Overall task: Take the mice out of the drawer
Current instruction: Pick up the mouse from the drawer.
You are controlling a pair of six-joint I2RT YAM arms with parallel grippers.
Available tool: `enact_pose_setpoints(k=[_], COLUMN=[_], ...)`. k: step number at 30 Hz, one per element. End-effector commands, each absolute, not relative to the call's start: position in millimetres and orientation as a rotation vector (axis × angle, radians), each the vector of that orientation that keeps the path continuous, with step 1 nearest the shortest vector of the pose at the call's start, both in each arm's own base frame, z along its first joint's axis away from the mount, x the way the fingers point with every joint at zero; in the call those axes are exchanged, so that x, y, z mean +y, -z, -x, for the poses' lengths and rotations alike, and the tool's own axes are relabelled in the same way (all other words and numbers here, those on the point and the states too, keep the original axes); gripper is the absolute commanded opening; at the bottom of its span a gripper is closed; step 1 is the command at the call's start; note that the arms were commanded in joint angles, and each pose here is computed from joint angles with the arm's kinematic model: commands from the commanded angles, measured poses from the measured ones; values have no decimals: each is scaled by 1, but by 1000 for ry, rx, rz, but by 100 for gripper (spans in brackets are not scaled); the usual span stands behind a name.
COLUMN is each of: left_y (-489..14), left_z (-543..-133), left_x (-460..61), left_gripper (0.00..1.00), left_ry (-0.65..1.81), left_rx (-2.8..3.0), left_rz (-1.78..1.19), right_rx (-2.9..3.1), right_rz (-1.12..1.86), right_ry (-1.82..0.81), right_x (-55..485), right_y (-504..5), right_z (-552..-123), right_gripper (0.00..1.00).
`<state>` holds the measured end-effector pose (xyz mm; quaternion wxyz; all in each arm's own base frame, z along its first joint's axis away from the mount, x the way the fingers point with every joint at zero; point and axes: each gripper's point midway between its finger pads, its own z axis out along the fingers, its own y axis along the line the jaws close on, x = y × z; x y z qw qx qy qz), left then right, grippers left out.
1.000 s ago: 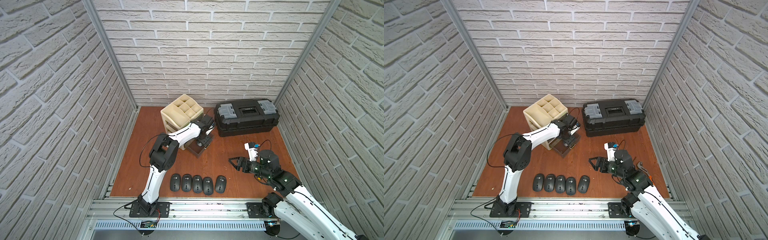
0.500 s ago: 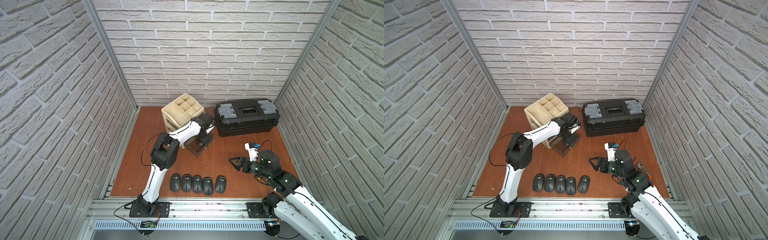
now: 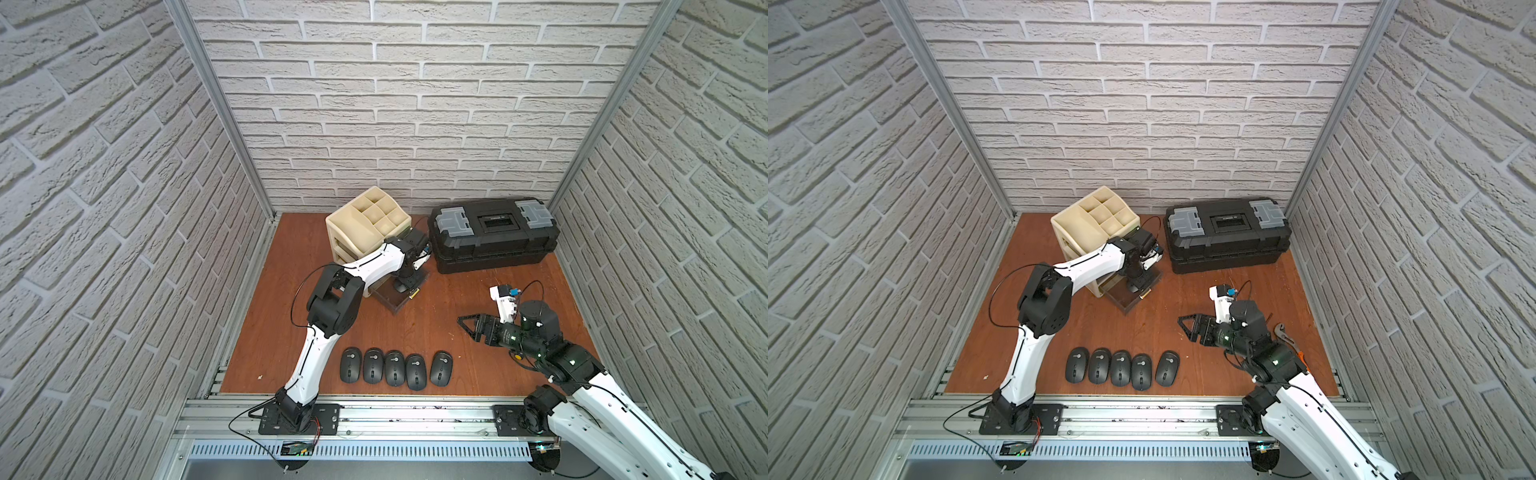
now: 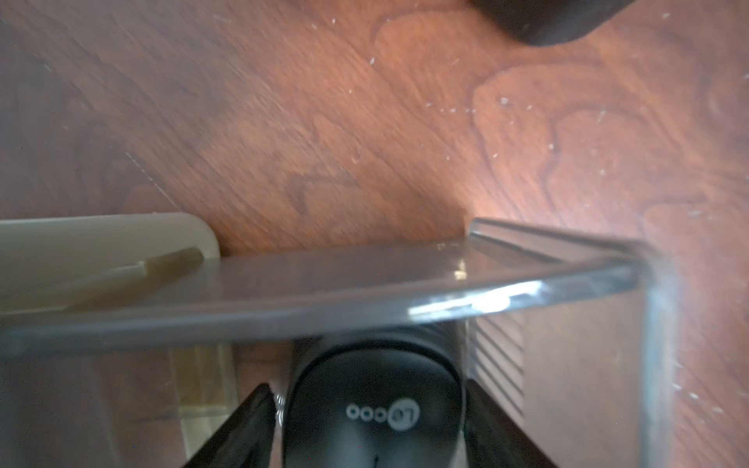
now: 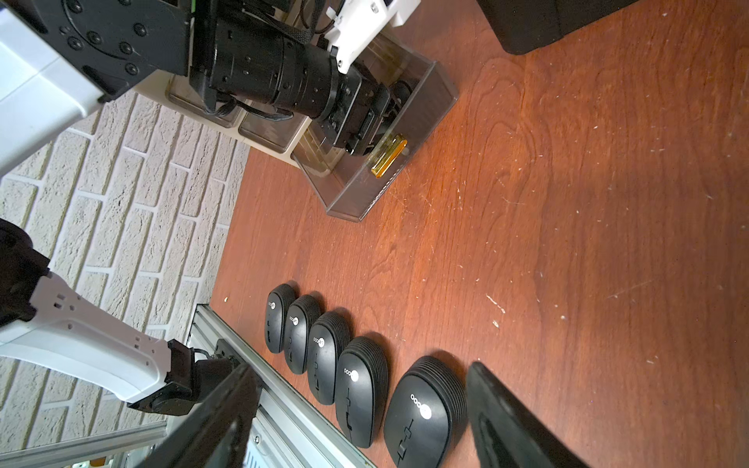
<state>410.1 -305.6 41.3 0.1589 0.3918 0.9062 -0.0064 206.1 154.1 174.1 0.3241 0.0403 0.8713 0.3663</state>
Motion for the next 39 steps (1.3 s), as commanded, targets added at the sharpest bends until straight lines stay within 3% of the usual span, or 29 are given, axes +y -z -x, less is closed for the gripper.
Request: enact_pose_setpoints(k=[1,8,16,39], left_y=[-11,-4,-22,-112], left_z=[-408,-409,-410,-392], left_x=[-296,-292,-296,-308], left_gripper=[73,72,55,55], left_ry=[-29,-62,-45,-309], left_rx=[2643,2656,2620,2438], left_rz=[-1153,-1148,-1142,-1121], right_rx=[2276,2275,2273,2245], right_rz=[-125,-133,-136,-125], right_ry=[-949,-949,-949,-963], right_x=[151,151,150,153], right_y=[-172,-170,-171,-180], right_z=[-208,-207,-208,-212], right_gripper=[82,82,81,81])
